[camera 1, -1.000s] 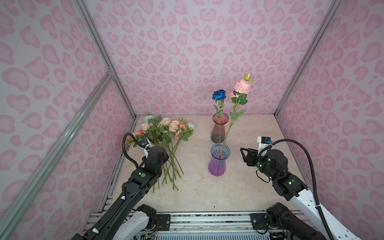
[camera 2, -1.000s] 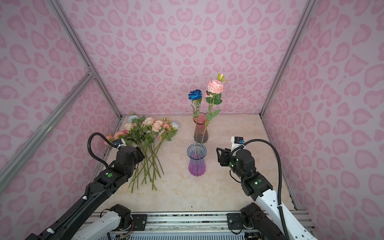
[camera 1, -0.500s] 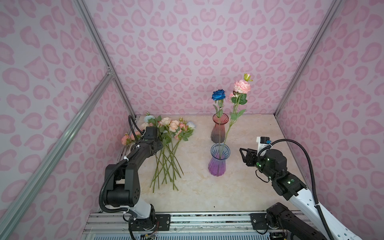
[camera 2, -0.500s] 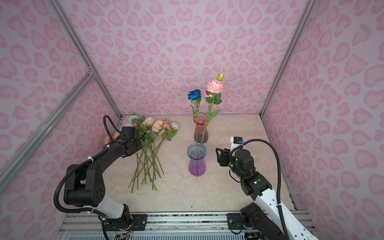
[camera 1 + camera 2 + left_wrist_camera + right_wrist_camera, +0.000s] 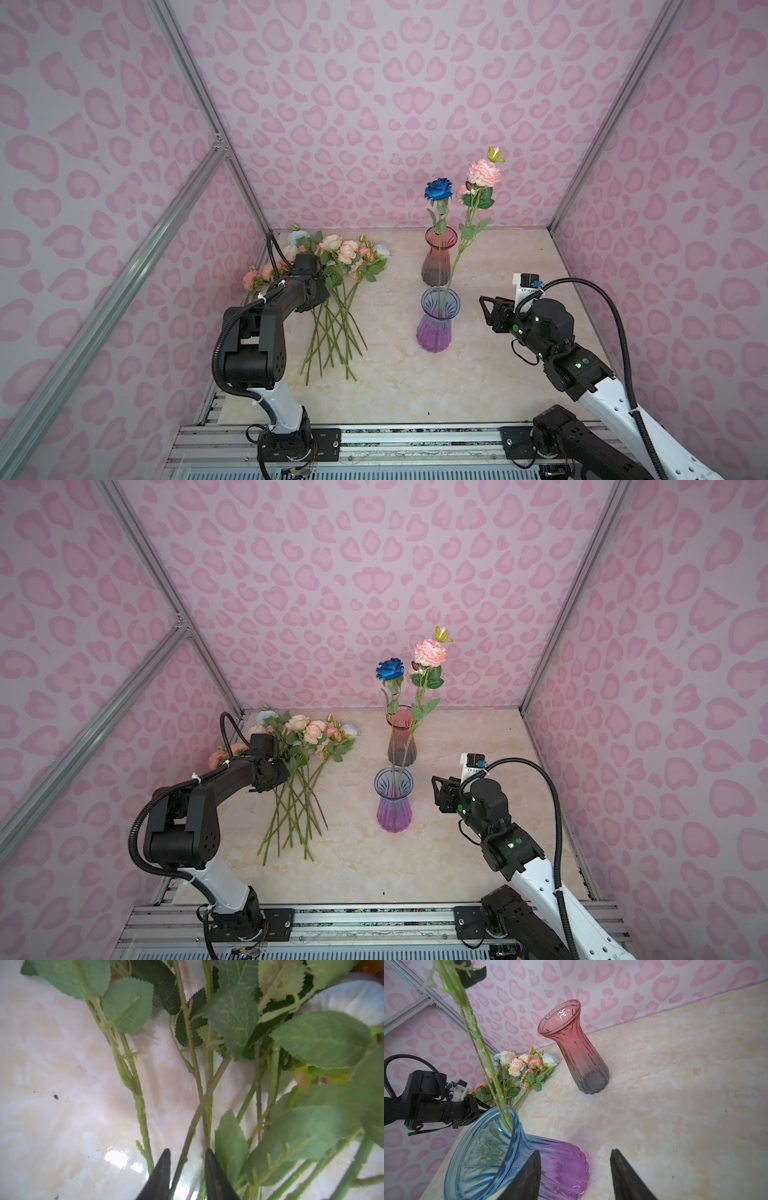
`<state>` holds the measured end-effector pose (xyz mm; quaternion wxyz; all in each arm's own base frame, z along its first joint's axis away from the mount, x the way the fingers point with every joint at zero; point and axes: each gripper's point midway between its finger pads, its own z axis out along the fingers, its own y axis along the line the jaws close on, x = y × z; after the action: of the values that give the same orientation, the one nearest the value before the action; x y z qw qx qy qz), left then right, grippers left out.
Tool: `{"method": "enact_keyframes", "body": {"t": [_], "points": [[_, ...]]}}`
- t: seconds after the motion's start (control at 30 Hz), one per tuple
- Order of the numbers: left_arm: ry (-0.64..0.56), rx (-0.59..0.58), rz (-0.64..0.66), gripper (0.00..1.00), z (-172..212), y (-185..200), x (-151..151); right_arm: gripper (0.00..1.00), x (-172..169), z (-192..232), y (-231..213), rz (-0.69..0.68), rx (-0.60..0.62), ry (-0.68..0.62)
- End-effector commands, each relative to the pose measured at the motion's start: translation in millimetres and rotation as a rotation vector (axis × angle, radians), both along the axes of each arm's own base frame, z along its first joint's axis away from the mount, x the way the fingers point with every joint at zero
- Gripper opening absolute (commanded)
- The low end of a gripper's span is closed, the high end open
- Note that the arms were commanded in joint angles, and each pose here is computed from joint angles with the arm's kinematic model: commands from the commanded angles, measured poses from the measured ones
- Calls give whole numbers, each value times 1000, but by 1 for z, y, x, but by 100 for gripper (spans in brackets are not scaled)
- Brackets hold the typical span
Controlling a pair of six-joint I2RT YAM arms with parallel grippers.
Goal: Arrange the flowers into the vase
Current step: 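Open the left gripper and move it back down to the flower bunch, then close the left gripper on a pink rose stem and lift it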
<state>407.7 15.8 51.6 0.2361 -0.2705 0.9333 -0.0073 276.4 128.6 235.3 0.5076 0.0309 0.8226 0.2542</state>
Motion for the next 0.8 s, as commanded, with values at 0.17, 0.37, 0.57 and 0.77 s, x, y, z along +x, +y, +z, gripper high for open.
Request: {"method": "enact_keyframes", "body": {"t": [0.17, 0.37, 0.57, 0.77], "points": [[-21, 22, -19, 9, 10, 4, 1, 55, 1, 4, 0, 1, -5, -21], [-50, 47, -29, 4, 30, 7, -8, 55, 5, 7, 2, 5, 2, -24], [-132, 49, -30, 4, 66, 7, -19, 55, 8, 11, 7, 19, 15, -20], [-218, -7, -51, 4, 105, -6, -27, 55, 7, 17, 4, 10, 18, -36]]}}
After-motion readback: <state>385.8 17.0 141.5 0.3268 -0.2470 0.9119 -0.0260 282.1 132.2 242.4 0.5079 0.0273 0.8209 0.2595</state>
